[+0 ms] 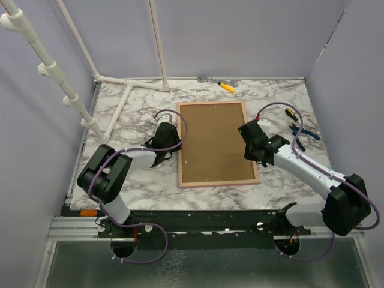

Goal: Take the photo out of the frame
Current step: Release the photo frame item from the photo frame.

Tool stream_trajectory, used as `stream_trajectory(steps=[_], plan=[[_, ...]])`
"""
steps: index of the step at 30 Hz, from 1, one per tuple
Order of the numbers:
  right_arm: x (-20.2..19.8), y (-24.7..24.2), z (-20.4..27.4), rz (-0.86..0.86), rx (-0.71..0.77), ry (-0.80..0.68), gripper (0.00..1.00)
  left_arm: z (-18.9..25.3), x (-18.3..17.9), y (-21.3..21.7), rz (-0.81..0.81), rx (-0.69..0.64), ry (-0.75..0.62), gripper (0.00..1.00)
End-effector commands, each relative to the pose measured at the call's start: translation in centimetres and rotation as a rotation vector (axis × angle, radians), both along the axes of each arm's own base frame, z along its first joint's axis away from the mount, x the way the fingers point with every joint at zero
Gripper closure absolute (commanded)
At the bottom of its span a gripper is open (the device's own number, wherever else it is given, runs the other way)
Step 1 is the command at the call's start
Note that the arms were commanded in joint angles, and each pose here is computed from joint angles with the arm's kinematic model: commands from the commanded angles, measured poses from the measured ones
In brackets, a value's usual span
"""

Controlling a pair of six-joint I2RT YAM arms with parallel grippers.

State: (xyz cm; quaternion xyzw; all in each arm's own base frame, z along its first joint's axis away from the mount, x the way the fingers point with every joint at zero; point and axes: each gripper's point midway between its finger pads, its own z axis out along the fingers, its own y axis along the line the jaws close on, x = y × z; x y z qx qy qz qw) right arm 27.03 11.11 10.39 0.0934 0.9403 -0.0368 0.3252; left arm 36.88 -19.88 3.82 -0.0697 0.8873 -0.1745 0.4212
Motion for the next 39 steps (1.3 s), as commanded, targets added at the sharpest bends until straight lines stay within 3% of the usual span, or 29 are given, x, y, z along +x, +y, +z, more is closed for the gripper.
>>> stream_trajectory(steps=[1,17,39], plan=[[-0.7,-1.2,-0.2,-0.055,-0.052,0.041,1.00,0.3,0.2,1.4,0.050,0.032,-0.009,0.68],[-2.6,-1.0,-1.2,-0.061,-0.063,0.187,1.00,0.2,0.2,1.2,0.047,0.030,-0.004,0.68],[-4.1,-0.7,-0.9,-0.042,-0.027,0.234,0.99,0.4,0.2,1.3,0.047,0.028,-0.008,0.68]])
